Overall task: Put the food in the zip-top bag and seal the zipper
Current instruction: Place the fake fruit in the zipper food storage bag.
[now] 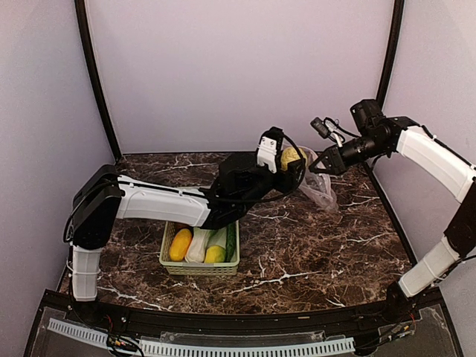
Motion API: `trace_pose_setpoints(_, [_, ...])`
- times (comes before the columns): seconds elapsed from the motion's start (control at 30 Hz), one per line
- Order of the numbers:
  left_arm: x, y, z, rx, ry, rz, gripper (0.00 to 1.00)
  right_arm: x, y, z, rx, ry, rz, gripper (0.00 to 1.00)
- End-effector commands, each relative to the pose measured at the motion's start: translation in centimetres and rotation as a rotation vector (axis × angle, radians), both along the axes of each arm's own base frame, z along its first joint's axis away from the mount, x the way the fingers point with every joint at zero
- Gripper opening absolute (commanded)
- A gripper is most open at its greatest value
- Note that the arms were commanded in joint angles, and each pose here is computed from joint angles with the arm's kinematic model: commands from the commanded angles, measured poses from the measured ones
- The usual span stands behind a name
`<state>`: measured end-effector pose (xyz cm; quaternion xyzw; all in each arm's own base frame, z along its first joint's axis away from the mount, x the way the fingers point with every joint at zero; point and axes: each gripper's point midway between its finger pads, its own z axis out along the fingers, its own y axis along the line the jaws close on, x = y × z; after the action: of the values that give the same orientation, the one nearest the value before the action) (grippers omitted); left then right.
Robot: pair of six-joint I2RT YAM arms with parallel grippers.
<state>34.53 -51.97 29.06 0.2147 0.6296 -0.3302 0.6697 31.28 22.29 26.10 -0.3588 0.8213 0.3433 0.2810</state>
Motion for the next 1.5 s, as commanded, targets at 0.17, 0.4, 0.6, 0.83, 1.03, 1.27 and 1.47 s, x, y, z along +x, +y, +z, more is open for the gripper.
trace_pose_setpoints(0.17, [0.4,-2.3,-1.7,0.099,0.053,-0.054,0.34,-0.1,-0.3,3.9,0.034,-0.141,-0.005,0.0])
trace_pose_setpoints(0.4, [0.6,-3.3,-1.1,0.16,0.082,-0.071,0.63,-0.5,0.0,3.8,0.048,-0.125,0.015,0.0])
trace_pose_setpoints(0.6, [0.9,-2.7,1.0,0.172,0.064,-0.034,0.86,0.2,-0.9,4.1,0.047,-0.119,-0.024,0.0])
trace_pose_setpoints(0.83, [-0.3,-1.8,5.4,0.134,-0.012,-0.063,0.96,1.1,-1.4,3.6,0.06,-0.089,-0.041,0.0])
trace_pose_setpoints(1.03, [-2.3,-0.2,9.8,0.041,-0.063,-0.119,0.99,1.6,-1.4,2.9,0.06,-0.068,-0.045,0.0])
trace_pose_setpoints(1.27, [-0.6,4.0,6.7,-0.092,0.183,0.07,0.93,2.0,-1.0,2.1,0.079,-0.034,-0.039,0.0])
trace_pose_setpoints(1.47, [-0.7,4.1,0.1,-0.09,0.386,0.084,0.83,2.4,-0.9,1.1,0.074,-0.001,-0.047,0.0])
